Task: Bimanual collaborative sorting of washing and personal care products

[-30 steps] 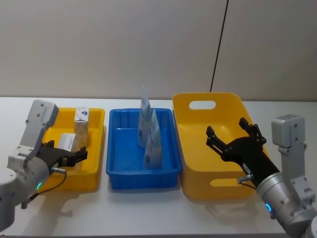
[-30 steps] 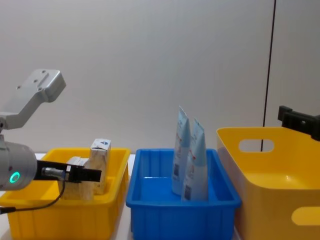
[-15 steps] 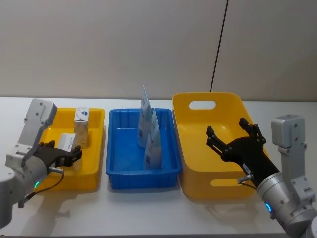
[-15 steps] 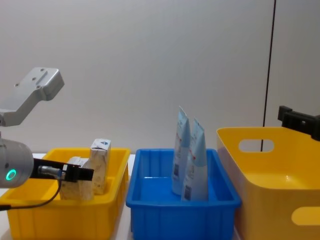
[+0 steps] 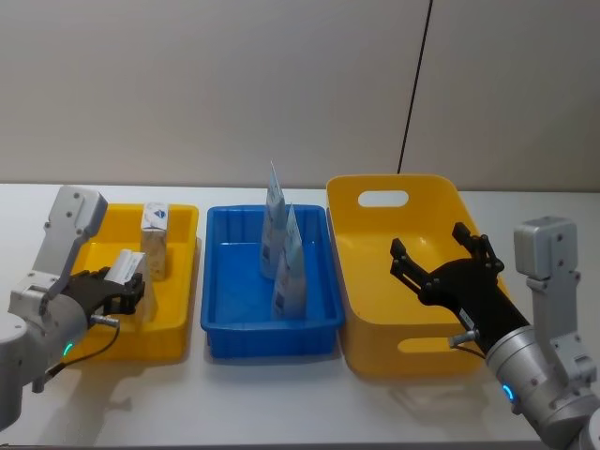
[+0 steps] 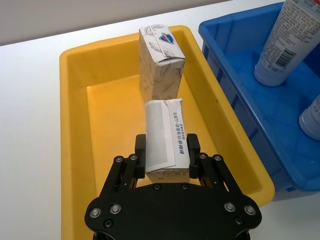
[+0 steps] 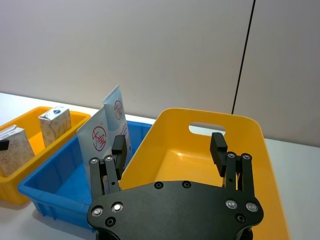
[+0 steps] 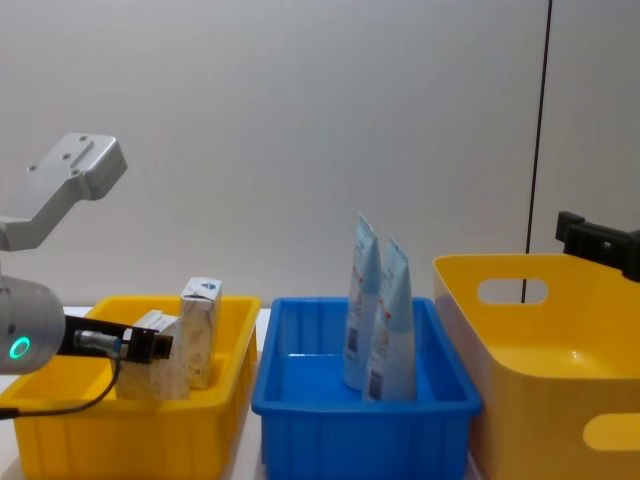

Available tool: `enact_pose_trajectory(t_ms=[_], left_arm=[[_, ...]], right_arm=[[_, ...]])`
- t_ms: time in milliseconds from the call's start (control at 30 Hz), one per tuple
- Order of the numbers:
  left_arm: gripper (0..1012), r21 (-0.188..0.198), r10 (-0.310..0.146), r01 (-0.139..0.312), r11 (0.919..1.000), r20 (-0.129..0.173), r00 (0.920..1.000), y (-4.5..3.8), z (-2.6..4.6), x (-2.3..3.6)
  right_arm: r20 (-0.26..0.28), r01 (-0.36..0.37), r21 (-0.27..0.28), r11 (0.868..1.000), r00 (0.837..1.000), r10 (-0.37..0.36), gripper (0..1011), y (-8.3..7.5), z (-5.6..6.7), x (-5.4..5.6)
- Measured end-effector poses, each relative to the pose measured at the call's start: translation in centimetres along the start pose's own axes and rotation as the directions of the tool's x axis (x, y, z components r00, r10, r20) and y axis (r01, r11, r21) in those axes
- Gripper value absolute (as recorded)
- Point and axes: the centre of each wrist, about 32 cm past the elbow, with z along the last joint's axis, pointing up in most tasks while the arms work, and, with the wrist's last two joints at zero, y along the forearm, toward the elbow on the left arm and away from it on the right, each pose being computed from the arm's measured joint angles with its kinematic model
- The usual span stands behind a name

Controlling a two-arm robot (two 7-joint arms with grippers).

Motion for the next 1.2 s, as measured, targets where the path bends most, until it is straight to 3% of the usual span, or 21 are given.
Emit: enact_pose_trajectory(t_ms=[633, 867, 933, 1033, 1200], left_arm=[[436, -0.005, -0.004, 0.004, 1.0, 0.012, 0.9999, 0.09, 0.18, 0.14], [436, -0.048, -0.035, 0.038, 0.9981, 0.059, 0.9976, 0.36, 1.04, 0.57], [436, -0.076, -0.05, 0.057, 0.9955, 0.091, 0.9946, 0.56, 1.7, 0.86], [436, -0.096, -0.058, 0.069, 0.993, 0.114, 0.9917, 0.74, 2.23, 1.09], [436, -0.145, -0.071, 0.098, 0.9845, 0.182, 0.9807, 1.3, 3.77, 1.76]], right_arm=[[0.0, 0.0, 0.0, 1.0, 1.0, 0.0, 1002, 0.0, 0.0, 0.0], [0.0, 0.0, 0.0, 1.0, 1.0, 0.0, 1002, 0.0, 0.0, 0.0], [0.0, 0.0, 0.0, 1.0, 1.0, 0.0, 1002, 0.0, 0.0, 0.0], [0.0, 0.0, 0.0, 1.0, 1.0, 0.0, 1002, 0.0, 0.0, 0.0], [0.0, 0.0, 0.0, 1.0, 1.0, 0.0, 1002, 0.0, 0.0, 0.0]])
